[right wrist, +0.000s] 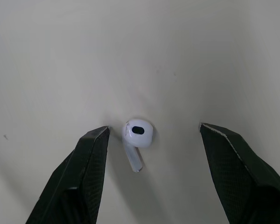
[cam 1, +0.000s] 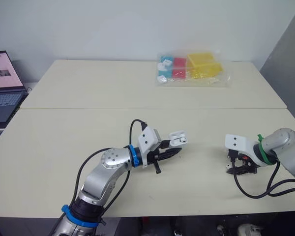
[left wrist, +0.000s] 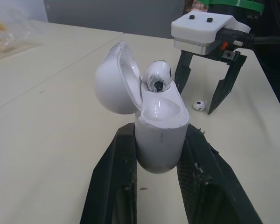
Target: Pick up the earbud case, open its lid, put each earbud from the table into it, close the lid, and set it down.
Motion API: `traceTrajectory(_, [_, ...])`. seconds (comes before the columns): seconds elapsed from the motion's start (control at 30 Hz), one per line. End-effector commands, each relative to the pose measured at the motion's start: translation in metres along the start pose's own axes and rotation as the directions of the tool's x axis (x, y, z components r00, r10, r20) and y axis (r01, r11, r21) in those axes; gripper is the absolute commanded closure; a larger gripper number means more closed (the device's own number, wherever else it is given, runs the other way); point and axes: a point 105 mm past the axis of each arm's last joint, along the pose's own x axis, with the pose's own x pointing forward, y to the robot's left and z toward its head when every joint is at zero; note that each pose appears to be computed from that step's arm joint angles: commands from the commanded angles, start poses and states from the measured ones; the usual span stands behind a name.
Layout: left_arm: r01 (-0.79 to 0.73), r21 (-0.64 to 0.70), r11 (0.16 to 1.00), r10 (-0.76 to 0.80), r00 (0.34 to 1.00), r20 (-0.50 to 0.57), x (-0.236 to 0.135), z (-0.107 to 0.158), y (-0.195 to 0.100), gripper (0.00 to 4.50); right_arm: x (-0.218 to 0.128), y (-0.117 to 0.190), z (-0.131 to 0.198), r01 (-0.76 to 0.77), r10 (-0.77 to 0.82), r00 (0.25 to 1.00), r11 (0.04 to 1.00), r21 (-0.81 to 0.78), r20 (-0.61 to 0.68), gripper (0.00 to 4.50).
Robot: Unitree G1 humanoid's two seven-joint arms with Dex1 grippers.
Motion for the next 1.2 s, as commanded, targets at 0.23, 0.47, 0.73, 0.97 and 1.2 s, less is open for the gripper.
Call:
traceTrajectory(0.23, [-0.004, 0.03, 1.0, 0.003, 0.999, 0.042, 0.002, 0.008, -0.002, 3.73, 0.0, -0.001, 0.001, -0.008, 0.008, 1.0, 1.0, -0.009, -0.007, 1.32])
traceTrajectory(0.47, [0.002, 0.031, 1.0, -0.003, 0.999, 0.044, 0.004, 0.007, -0.002, 3.73, 0.002, 0.001, 0.003, -0.006, 0.006, 1.0, 1.0, -0.014, -0.002, 3.36])
traceTrajectory(0.73, [-0.001, 0.039, 0.999, -0.001, 0.999, 0.05, 0.006, 0.009, 0.002, 3.73, -0.014, -0.004, 0.012, 0.024, -0.023, 0.999, 0.999, -0.042, 0.046, 4.06])
traceTrajectory(0.97, [-0.024, 0.018, 1.0, 0.022, 0.996, 0.081, 0.007, 0.017, 0.01, 3.73, -0.058, -0.01, 0.045, 0.104, -0.082, 0.959, 0.992, -0.066, 0.27, 4.06])
traceTrajectory(1.2, [-0.018, 0.028, 0.999, 0.015, 0.994, 0.106, 0.012, 0.026, 0.013, 3.73, -0.109, 0.025, 0.112, 0.077, -0.074, 0.705, 0.997, 0.028, 0.705, 4.07])
